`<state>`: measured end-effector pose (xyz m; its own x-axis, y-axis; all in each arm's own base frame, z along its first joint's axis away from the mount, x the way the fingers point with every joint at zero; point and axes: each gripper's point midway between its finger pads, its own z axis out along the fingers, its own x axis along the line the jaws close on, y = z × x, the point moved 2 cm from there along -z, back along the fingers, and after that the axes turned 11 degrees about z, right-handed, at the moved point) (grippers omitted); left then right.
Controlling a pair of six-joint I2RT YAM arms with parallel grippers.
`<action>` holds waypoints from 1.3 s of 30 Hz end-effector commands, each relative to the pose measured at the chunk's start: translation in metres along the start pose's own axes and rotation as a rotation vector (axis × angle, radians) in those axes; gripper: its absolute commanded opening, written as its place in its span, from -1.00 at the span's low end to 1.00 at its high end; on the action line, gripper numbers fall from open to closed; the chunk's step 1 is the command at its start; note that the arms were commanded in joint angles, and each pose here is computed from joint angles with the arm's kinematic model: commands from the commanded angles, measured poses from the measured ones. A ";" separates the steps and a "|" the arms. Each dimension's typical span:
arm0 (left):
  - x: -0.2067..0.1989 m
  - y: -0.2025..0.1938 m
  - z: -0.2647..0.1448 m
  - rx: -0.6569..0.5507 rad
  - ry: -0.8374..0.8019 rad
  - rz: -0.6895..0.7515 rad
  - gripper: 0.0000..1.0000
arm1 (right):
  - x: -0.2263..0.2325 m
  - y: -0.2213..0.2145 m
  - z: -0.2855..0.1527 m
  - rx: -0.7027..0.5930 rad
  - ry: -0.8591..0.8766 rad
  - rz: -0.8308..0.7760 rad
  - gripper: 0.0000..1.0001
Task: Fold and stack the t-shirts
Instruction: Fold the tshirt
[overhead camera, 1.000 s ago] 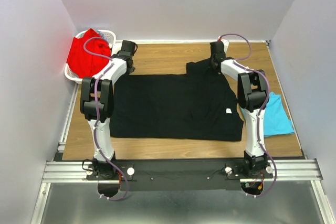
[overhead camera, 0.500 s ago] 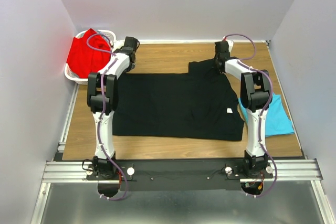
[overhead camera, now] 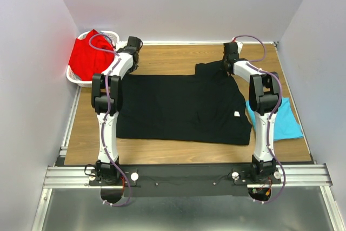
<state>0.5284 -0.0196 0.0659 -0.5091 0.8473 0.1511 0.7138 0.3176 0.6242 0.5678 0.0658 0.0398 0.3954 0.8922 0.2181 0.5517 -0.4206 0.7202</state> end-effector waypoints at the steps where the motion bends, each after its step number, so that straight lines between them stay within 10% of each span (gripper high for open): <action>1: 0.012 -0.004 0.010 0.015 0.068 -0.010 -0.30 | -0.023 -0.025 -0.003 0.100 -0.058 -0.024 -0.81; 39: 0.015 -0.006 0.036 0.055 0.080 -0.025 -0.17 | -0.025 -0.020 -0.005 0.104 -0.043 -0.007 -0.81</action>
<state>0.5388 -0.0004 0.0465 -0.5406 0.8241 0.1692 0.7172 0.3463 0.6047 0.5636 0.0617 0.0401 0.3956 0.8907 0.2239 0.5634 -0.4279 0.7067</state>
